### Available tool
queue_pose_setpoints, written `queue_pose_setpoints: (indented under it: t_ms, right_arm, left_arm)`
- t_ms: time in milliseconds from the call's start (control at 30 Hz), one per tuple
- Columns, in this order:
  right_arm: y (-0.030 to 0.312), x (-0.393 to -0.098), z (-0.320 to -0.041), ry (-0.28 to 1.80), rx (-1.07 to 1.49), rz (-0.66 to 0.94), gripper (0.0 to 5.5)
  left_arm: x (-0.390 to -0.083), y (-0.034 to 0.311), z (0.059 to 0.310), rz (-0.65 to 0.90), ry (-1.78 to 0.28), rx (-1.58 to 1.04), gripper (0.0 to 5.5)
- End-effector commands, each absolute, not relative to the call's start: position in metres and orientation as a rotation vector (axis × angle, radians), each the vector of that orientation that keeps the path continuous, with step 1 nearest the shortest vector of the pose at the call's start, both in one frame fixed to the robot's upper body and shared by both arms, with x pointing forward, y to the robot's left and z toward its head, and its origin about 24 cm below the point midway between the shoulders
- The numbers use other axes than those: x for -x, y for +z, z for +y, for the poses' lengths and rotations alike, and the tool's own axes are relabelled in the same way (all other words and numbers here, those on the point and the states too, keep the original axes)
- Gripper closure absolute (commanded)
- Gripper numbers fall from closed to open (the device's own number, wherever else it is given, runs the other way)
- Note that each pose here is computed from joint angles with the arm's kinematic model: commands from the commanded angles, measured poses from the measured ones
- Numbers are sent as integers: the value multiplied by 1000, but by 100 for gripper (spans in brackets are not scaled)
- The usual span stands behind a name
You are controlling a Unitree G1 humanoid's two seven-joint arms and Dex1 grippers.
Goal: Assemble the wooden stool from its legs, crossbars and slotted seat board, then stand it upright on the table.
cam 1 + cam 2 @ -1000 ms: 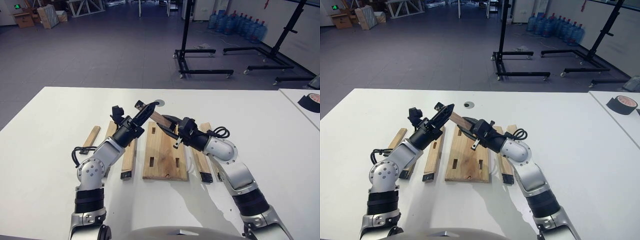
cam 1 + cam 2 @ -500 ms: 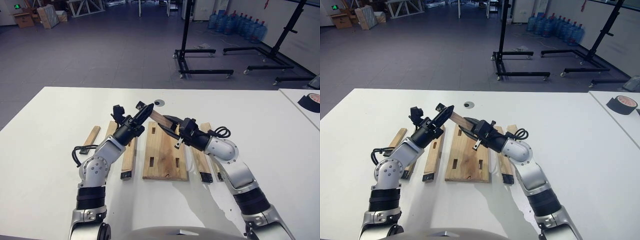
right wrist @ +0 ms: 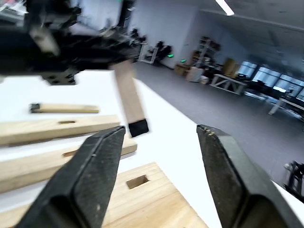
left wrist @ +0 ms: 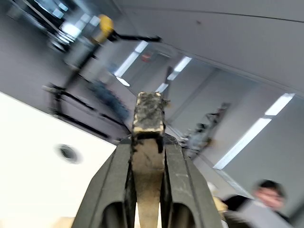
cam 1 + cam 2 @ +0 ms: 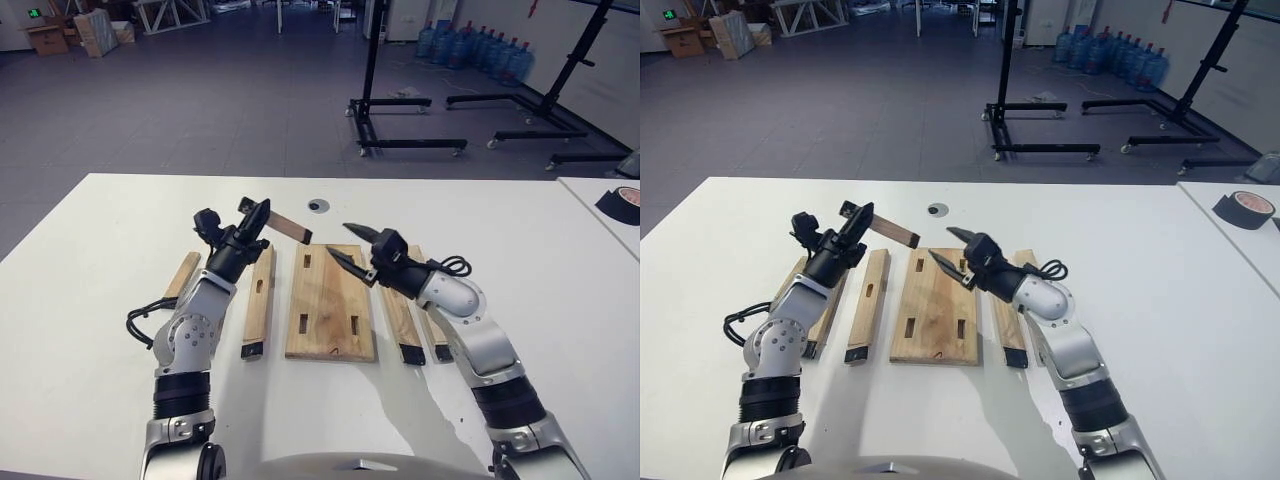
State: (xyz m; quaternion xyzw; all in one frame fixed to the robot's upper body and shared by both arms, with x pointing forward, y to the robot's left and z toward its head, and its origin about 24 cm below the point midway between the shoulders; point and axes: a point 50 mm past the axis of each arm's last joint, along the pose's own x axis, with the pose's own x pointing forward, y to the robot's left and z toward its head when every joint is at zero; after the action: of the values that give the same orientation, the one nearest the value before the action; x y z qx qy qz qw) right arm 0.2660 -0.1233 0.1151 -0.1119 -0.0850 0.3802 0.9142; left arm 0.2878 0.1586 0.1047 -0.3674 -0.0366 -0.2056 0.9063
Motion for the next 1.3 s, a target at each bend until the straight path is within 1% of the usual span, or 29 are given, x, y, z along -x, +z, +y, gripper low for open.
queue_pose_setpoints:
  t_ms: [33, 100, 233, 300, 367, 467, 600, 767, 967, 1167, 1300]
  right_arm:
    - [107, -277, -142, 528, 197, -104, 220]
    - [102, -276, -144, 418, 193, -100, 180]
    - [105, -272, -142, 219, 178, -164, 176]
    - [101, -272, -143, 146, 185, -158, 176]
    - [96, -272, -143, 112, 186, -138, 176]
    - [93, -270, -134, 156, 215, -125, 176]
    - [91, -265, -129, 157, 207, -119, 176]
    - [92, -266, -131, 160, 219, -116, 176]
    - [92, -264, -126, 213, 226, -118, 176]
    - [93, -267, -124, 218, 241, -120, 176]
    - [94, -269, -126, 202, 263, -124, 176]
  left_arm:
    - [-270, 107, 193, -78, -276, 556, 511]
    - [-261, 115, 204, -78, -262, 448, 511]
    - [-250, 127, 215, -41, -262, 205, 511]
    - [-253, 128, 218, -5, -247, 134, 511]
    - [-257, 126, 220, 35, -212, 122, 511]
    - [-258, 122, 229, 112, -152, 116, 511]
    - [-258, 118, 228, 168, -134, 58, 511]
    - [-254, 113, 227, 180, -123, 46, 511]
    - [-256, 113, 225, 175, -125, 75, 511]
    - [-257, 99, 223, 213, -106, 84, 511]
    - [-257, 95, 223, 219, -101, 71, 511]
